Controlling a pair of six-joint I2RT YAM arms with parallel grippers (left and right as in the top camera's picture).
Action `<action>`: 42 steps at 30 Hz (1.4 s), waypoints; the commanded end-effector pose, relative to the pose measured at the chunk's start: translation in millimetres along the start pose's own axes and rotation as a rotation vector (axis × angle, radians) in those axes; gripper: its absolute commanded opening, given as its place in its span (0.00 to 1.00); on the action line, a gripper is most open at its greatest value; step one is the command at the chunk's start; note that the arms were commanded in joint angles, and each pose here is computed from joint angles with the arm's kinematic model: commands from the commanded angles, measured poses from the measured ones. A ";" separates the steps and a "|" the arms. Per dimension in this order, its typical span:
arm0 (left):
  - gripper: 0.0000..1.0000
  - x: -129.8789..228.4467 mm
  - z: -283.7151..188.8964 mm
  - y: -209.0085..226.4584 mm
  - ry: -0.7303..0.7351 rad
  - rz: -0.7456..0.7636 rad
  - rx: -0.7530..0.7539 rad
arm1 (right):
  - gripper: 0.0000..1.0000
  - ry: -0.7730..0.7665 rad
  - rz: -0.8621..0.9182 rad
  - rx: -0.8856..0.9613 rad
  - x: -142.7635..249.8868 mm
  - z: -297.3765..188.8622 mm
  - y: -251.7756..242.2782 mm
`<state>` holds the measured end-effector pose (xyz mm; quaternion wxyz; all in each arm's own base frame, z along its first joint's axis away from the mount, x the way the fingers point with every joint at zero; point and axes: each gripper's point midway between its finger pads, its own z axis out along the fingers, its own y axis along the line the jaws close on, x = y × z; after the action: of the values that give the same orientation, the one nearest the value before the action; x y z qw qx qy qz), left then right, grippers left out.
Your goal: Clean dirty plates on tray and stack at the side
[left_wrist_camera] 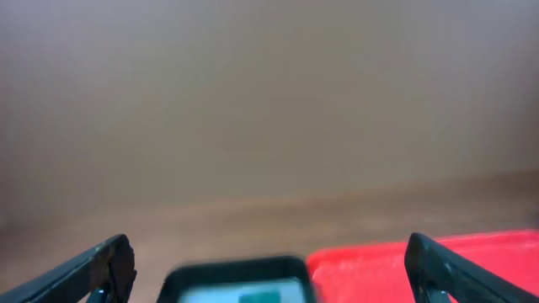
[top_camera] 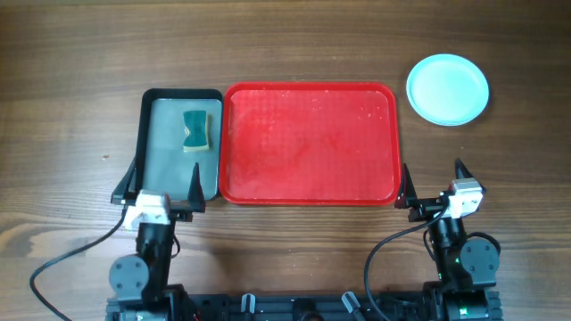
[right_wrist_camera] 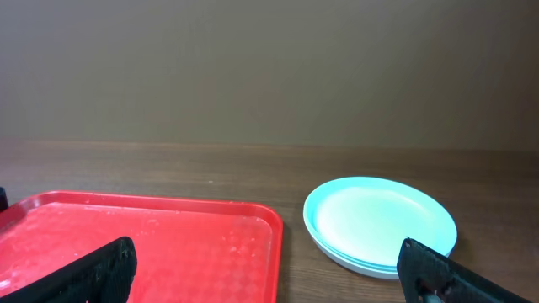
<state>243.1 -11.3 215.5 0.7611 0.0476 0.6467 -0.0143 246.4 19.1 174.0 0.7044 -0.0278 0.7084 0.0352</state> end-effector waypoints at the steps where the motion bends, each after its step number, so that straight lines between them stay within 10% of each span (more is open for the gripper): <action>1: 1.00 32.3 -2.7 9.8 0.126 -0.024 -0.067 | 1.00 -0.011 0.016 0.014 -2.3 -0.4 -2.1; 42: 1.00 58.3 -6.9 4.0 0.234 -0.035 -0.047 | 1.00 -0.011 0.016 0.014 -2.3 -0.4 -2.1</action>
<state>246.5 -5.3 158.7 0.6827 0.0244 0.7303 -0.0075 246.4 19.2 174.0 0.7044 -0.0280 0.7084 0.0354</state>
